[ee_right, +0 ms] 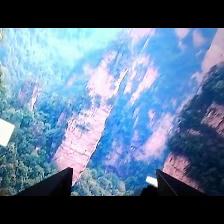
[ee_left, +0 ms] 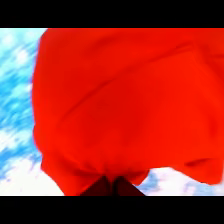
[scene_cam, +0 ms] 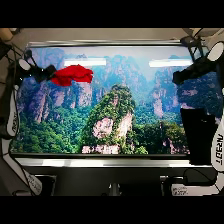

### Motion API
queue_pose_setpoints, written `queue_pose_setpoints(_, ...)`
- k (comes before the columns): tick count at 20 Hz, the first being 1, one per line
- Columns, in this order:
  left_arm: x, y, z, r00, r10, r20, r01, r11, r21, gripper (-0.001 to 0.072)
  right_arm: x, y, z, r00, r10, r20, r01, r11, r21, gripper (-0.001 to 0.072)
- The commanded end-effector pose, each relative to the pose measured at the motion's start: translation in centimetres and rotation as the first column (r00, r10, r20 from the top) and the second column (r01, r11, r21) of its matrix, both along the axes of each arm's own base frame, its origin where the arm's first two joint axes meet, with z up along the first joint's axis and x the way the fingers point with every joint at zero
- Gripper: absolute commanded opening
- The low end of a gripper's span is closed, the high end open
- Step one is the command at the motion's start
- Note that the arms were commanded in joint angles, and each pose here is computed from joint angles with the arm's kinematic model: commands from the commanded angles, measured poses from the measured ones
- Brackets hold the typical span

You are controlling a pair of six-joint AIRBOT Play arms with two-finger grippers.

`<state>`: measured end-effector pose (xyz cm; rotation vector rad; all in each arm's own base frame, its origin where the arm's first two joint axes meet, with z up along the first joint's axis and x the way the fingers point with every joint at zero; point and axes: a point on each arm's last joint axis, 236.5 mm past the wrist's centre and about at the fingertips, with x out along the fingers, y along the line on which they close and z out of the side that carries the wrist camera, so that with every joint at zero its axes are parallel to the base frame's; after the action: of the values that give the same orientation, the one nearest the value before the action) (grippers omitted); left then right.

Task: Fold the shirts.

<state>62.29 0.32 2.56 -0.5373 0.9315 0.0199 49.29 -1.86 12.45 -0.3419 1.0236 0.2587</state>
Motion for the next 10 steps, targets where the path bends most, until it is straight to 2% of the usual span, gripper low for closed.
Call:
queue_pose_setpoints(1, -1.0, -6.5, 18.6, 0.858, -0.284, 0.428, 0.24, 0.958, 0.155, 0.0023, 1.5, -0.2, 8.6, 0.967, 0.036, 0.251, -0.024, 0.998, -0.051, 0.0524)
queue_pose_setpoints(3, -7.2, -11.7, 30.3, 0.706, -0.392, 0.59, 0.301, 0.92, 0.252, 0.0023, -0.4, 0.0, 14.9, 0.924, 0.038, 0.38, -0.015, 0.998, -0.063, 0.0524)
queue_pose_setpoints(6, -18.7, -18.6, 41.4, 0.496, -0.473, 0.728, 0.386, 0.871, 0.303, 0.0023, -6.2, 0.6, 22.5, 0.859, 0.044, 0.51, -0.008, 0.997, -0.073, 0.0525)
queue_pose_setpoints(8, -24.9, -22.2, 44.0, 0.399, -0.515, 0.759, 0.465, 0.827, 0.316, 0.0023, -10.7, 0.9, 25.2, 0.842, 0.052, 0.537, -0.008, 0.996, -0.083, 0.0526)
queue_pose_setpoints(10, -28.6, -25.8, 43.1, 0.371, -0.554, 0.745, 0.567, 0.77, 0.291, 0.0023, -14.8, 1.2, 26.2, 0.849, 0.059, 0.524, -0.014, 0.996, -0.089, 0.0527)
